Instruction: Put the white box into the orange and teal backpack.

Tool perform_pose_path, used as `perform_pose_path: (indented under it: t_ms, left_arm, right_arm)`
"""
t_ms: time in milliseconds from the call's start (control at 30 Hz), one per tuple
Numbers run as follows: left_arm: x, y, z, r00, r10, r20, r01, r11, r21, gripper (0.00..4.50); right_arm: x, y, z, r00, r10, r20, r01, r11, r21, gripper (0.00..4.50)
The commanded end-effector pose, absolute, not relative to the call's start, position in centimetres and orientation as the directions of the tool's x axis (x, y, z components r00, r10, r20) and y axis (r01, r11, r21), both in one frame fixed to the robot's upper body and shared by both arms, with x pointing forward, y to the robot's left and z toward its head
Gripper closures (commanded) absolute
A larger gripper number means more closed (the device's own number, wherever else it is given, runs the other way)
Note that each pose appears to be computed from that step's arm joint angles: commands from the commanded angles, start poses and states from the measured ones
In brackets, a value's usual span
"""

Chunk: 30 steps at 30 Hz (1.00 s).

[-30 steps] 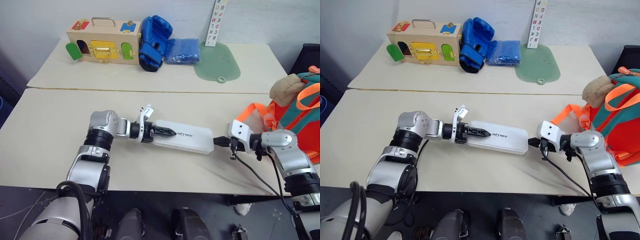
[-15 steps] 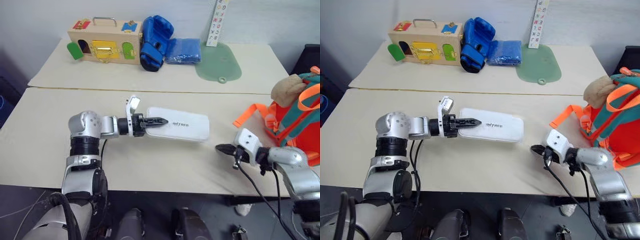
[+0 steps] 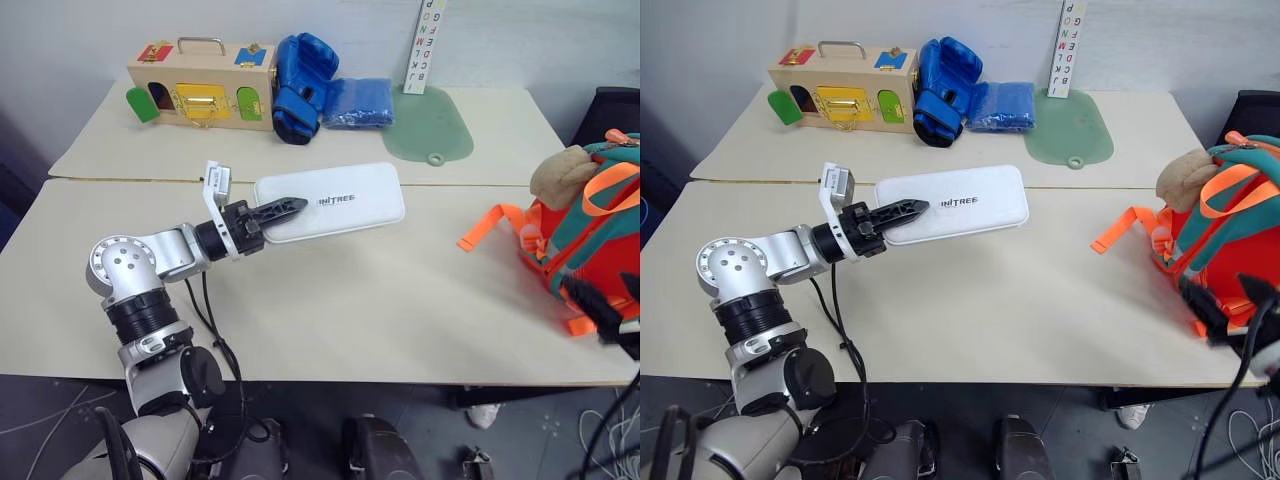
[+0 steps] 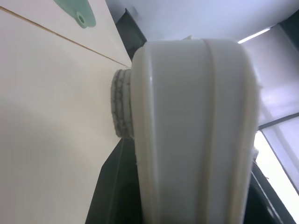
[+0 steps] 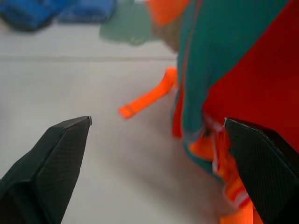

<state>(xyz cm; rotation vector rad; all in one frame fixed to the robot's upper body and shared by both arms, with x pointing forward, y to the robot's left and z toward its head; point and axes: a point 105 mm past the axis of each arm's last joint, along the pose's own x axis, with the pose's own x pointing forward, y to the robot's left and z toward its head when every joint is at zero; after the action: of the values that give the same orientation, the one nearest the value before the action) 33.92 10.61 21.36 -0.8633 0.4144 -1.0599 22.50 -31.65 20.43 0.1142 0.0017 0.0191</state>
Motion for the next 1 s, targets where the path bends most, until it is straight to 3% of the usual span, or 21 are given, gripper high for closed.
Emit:
perform_pose_path:
  t_ms: [33,133,267,500,600,767,967,1000]
  left_arm:
    - [33.4,10.6,23.1,0.446,-0.888,0.109,0.676,0.255,-0.691,3.28]
    - [33.5,10.7,22.9,0.456,-0.887,0.067,0.718,0.322,-0.617,3.28]
    - [34.9,11.5,21.6,0.526,-0.850,-0.023,0.790,0.499,-0.355,3.28]
    - [36.6,13.4,22.2,0.596,-0.801,0.063,0.803,0.595,-0.025,3.28]
    - [36.8,13.9,23.2,0.601,-0.790,0.123,0.793,0.609,0.039,3.28]
    - [36.5,14.5,23.4,0.597,-0.790,0.140,0.791,0.609,0.067,3.28]
    - [36.6,16.1,23.9,0.629,-0.760,0.166,0.767,0.641,0.027,3.28]
    - [36.7,16.4,24.1,0.636,-0.753,0.171,0.761,0.648,0.022,3.28]
  right_arm:
    - [24.5,-32.0,20.3,1.000,-0.012,0.004,0.011,0.981,0.194,0.01]
    - [26.5,-32.3,20.0,1.000,-0.017,0.006,0.015,0.975,0.223,0.01]
    - [29.9,-32.3,19.4,1.000,-0.014,0.016,0.010,0.971,0.237,0.01]
    - [33.3,-31.1,20.1,0.993,0.065,0.094,-0.083,0.978,0.194,0.01]
    - [34.1,-30.3,20.1,0.984,0.136,0.111,-0.150,0.981,0.125,0.64]
    - [33.3,-27.2,20.8,0.920,0.369,0.130,-0.381,0.921,0.084,2.31]
    - [29.5,-21.5,23.2,0.658,0.747,0.093,-0.753,0.655,0.063,4.35]
    - [28.6,-20.5,23.6,0.597,0.799,0.077,-0.802,0.594,0.065,4.48]
